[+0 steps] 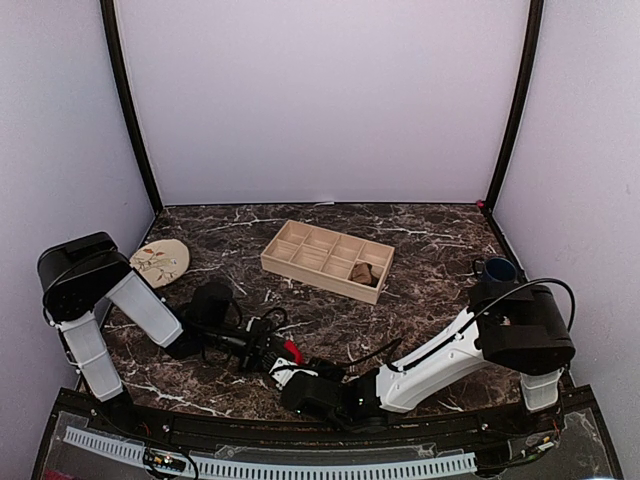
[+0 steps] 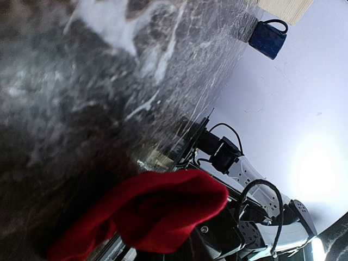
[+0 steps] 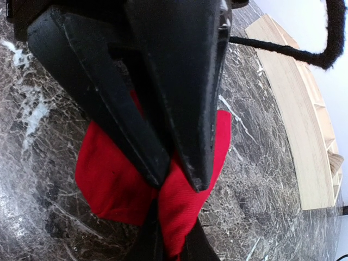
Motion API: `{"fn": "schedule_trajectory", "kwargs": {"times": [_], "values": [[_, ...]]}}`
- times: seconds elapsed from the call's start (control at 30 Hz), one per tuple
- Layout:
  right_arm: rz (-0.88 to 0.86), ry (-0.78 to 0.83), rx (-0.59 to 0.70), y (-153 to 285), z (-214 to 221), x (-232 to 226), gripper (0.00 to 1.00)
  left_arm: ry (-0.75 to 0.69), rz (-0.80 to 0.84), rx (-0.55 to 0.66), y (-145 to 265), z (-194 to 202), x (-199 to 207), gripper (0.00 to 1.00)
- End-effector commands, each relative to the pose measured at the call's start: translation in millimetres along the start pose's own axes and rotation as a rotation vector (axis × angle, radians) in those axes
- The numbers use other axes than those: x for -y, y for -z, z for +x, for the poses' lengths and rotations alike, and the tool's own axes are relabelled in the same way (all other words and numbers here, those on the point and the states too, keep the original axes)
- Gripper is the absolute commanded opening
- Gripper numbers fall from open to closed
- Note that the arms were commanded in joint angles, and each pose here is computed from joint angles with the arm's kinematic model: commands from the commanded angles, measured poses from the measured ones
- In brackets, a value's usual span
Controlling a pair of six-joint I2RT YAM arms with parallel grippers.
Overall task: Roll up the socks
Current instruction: Roll the sock at the center of the board.
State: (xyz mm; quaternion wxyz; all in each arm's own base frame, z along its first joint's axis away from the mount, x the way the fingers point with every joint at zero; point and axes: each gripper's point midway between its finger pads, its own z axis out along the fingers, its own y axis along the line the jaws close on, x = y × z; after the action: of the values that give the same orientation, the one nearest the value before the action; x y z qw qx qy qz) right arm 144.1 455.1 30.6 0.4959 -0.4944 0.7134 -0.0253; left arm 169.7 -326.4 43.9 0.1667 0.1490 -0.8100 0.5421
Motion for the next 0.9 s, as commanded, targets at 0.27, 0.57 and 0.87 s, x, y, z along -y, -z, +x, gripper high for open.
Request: {"fn": "schedule_trajectory", "kwargs": {"times": [0.27, 0.57, 0.87], "values": [[-0.073, -0.101, -0.057, 4, 8, -6, 0.14, 0.032, -0.022, -0.017, 0, 5, -33, 0.05], [-0.102, -0.165, -0.077, 7, 10, -1, 0.22, 0.041, -0.064, -0.020, -1, 4, -53, 0.02], [-0.161, -0.304, -0.070, 24, 1, 13, 0.43, 0.051, -0.089, -0.014, 2, 6, -65, 0.01]]}}
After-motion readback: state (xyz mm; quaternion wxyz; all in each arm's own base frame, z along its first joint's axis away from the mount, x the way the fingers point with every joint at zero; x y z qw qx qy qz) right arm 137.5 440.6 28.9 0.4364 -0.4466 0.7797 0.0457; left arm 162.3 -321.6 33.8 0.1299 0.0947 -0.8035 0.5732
